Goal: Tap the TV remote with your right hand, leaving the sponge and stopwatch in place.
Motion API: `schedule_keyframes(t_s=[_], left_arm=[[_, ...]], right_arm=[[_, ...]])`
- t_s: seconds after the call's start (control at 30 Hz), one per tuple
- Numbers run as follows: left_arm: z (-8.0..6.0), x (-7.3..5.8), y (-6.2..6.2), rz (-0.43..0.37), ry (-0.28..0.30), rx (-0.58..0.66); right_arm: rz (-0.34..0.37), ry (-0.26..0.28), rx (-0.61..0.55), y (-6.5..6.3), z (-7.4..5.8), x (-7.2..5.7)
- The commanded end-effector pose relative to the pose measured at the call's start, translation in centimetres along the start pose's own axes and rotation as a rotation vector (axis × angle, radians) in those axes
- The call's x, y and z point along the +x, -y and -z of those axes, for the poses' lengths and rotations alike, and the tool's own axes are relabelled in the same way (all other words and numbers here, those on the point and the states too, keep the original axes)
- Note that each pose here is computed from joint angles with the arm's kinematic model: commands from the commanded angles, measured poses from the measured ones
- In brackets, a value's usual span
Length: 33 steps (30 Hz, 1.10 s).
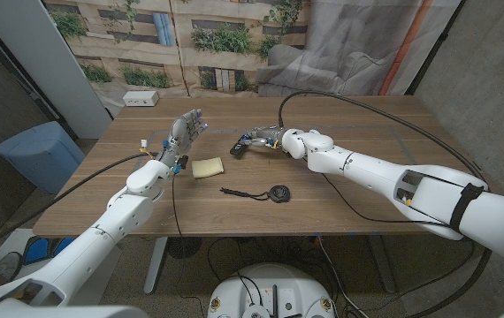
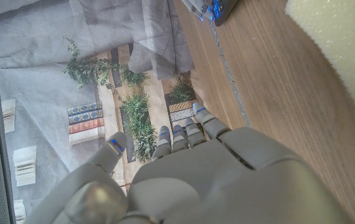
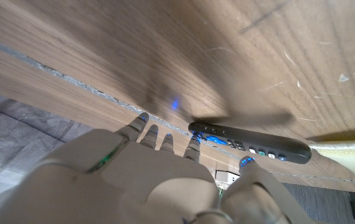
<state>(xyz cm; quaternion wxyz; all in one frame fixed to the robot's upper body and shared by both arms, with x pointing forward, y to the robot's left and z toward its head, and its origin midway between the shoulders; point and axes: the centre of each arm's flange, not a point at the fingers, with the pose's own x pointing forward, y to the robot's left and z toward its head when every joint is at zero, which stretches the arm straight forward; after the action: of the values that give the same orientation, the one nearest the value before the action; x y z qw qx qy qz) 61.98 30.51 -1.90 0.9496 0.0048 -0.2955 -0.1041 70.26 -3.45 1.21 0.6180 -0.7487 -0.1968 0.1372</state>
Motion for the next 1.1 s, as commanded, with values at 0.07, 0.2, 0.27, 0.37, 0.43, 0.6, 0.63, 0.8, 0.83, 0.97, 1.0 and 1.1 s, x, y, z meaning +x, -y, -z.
schedule_keyframes(t_s=[0.07,0.2,0.27,0.37,0.43,0.6,0.63,0.8,0.83,0.97,1.0,1.1], left_arm=[[0.1,0.0,0.3,0.018,0.003,0.002],[0.0,-0.1,0.3,0.019,0.001,0.004],[0.0,-0.1,0.3,0.02,0.0,0.002],[0.0,-0.1,0.3,0.02,0.002,0.004],[0.0,0.0,0.3,0.02,0.004,0.003],[0.0,0.0,0.2,0.02,0.007,0.005],[0.0,0.0,0.2,0.021,0.007,0.0],[0.0,-0.2,0.2,0.022,0.005,0.003],[0.0,-0.2,0.2,0.022,0.005,0.003],[0.0,-0.2,0.2,0.021,0.007,0.002],[0.0,-0.2,0.2,0.02,0.008,0.004],[0.0,-0.2,0.2,0.019,0.01,0.003]], right_arm=[[0.011,0.007,0.003,0.3,0.1,-0.3],[0.019,0.011,0.003,0.5,0.0,-0.5],[0.023,0.013,0.001,0.6,0.0,-0.6],[0.028,0.016,0.003,0.7,-0.1,-0.6],[0.033,0.018,0.003,0.8,-0.1,-0.7],[0.041,0.023,0.001,1.2,-0.2,-0.9],[0.044,0.023,-0.001,1.3,-0.2,-0.9],[0.054,0.026,-0.003,1.6,-0.3,-1.1],[0.057,0.027,-0.003,1.6,-0.3,-1.2],[0.067,0.032,0.0,1.8,-0.4,-1.3],[0.069,0.033,0.0,1.9,-0.4,-1.3],[0.083,0.038,0.0,2.3,-0.5,-1.6]])
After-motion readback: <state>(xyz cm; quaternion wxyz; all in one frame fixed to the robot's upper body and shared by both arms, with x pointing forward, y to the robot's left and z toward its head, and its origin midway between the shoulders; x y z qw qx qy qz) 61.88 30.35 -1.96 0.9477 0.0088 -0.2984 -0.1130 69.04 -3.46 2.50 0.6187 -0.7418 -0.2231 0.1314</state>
